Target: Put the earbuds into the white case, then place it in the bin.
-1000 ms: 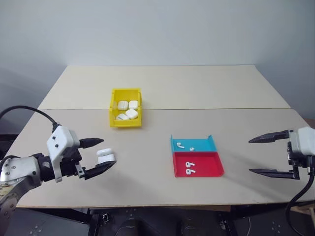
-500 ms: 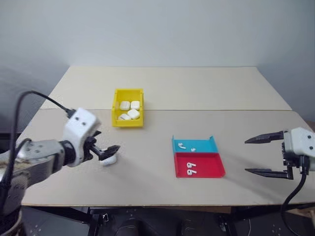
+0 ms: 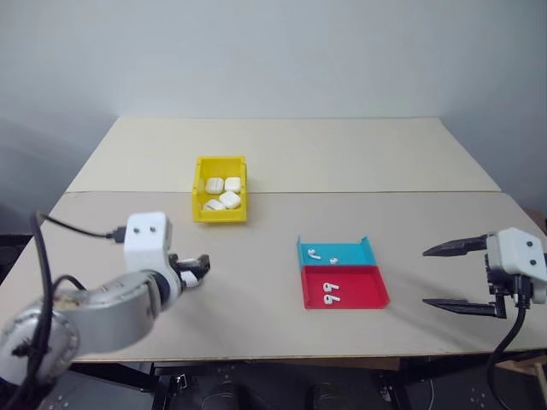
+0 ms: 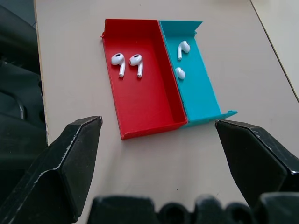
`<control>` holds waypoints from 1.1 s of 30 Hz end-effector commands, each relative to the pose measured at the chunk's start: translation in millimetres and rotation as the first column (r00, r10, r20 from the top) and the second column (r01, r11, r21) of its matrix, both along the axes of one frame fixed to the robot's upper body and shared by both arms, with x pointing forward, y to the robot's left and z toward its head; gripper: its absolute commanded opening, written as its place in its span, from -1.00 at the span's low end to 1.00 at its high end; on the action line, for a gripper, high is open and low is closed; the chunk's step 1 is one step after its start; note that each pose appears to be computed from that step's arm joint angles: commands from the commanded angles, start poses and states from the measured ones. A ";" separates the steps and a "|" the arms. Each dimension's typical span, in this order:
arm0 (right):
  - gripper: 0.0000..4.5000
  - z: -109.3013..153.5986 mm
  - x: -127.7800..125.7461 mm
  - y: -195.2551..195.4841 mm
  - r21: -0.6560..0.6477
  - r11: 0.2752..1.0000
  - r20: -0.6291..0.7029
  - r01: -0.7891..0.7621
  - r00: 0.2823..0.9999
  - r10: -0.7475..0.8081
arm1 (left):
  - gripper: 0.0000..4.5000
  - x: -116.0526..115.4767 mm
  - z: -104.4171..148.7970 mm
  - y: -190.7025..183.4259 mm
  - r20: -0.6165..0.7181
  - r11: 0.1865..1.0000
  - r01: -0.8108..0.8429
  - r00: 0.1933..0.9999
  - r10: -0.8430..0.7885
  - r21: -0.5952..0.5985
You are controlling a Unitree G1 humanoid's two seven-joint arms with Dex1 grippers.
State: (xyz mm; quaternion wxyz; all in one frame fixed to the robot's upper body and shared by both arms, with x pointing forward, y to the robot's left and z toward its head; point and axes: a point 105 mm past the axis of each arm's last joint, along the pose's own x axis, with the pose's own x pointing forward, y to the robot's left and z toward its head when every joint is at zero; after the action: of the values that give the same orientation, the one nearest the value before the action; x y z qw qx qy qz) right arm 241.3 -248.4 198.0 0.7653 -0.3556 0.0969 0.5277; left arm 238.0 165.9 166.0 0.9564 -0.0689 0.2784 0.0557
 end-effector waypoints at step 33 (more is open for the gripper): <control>0.99 -3.5 -7.0 -2.8 -0.009 0.997 0.011 0.072 0.997 -0.072 | 1.00 37.2 -31.1 -1.5 -0.182 0.993 -0.115 0.977 0.106 -0.037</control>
State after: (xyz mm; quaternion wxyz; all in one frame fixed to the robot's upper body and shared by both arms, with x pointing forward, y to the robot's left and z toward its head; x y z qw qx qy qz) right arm 235.6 -252.5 182.9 0.7796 -0.3496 0.1278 0.5037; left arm 274.5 165.0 131.2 0.9174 -0.1074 0.3674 0.1089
